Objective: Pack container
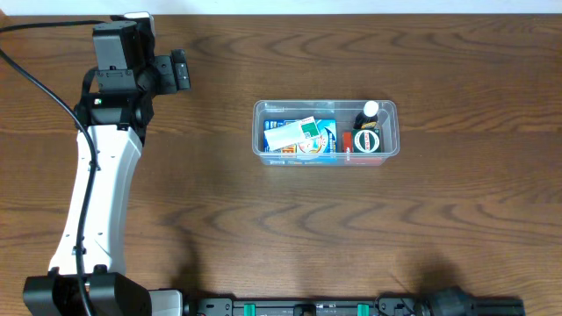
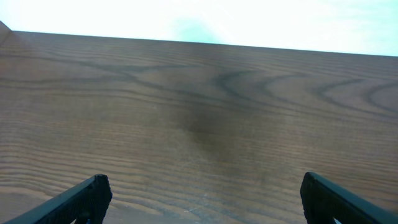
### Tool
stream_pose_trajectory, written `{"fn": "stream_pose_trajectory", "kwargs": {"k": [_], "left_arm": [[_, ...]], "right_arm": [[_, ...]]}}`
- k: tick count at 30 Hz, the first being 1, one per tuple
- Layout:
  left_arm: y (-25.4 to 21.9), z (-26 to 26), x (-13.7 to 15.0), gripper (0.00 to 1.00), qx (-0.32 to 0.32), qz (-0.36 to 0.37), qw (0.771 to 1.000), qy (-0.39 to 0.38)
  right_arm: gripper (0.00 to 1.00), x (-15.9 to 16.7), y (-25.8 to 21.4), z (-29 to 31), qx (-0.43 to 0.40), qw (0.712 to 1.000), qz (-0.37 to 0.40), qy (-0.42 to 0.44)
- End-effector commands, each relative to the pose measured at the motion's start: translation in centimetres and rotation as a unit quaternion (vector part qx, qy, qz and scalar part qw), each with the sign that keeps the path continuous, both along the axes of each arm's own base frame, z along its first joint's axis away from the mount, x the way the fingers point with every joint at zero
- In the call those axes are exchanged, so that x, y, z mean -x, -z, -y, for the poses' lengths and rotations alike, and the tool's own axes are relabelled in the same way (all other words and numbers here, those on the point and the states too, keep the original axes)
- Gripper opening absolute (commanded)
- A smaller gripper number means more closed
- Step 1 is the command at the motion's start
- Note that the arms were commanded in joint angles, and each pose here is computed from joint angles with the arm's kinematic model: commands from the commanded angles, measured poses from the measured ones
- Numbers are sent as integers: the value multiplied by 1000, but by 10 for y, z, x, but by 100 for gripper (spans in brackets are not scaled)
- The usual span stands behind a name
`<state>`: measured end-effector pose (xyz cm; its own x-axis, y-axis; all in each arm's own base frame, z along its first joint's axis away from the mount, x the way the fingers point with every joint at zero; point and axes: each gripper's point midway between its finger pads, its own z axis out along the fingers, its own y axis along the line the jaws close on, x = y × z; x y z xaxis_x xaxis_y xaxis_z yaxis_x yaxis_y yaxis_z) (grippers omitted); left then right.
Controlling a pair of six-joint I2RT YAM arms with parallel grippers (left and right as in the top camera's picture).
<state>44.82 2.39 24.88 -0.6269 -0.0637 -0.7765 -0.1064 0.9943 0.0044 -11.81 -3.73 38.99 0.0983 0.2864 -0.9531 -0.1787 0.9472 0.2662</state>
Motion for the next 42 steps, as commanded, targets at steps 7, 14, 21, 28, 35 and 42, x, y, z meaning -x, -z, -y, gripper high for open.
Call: {"fn": "stream_pose_trajectory", "kwargs": {"k": [7,14,21,28,35,42], "left_arm": [[-5,-4,-1,98,0,6,1000,-11],[-5,-4,-1,98,0,6,1000,-11],[-5,-4,-1,98,0,6,1000,-11],[-5,-4,-1,98,0,6,1000,-11],[-5,-4,-1,98,0,6,1000,-11],[-5,-4,-1,98,0,6,1000,-12]], "right_arm": [[99,-18,11,-3,16,999,-36,1],[99,-19,16,-4,17,999,-39,-3],[99,-5,22,-1,11,1000,-11,-2],[99,-9,24,2,11,1000,-17,7],[99,-50,22,14,-7,997,-51,66],[99,-119,5,-19,-15,999,-40,15]]}}
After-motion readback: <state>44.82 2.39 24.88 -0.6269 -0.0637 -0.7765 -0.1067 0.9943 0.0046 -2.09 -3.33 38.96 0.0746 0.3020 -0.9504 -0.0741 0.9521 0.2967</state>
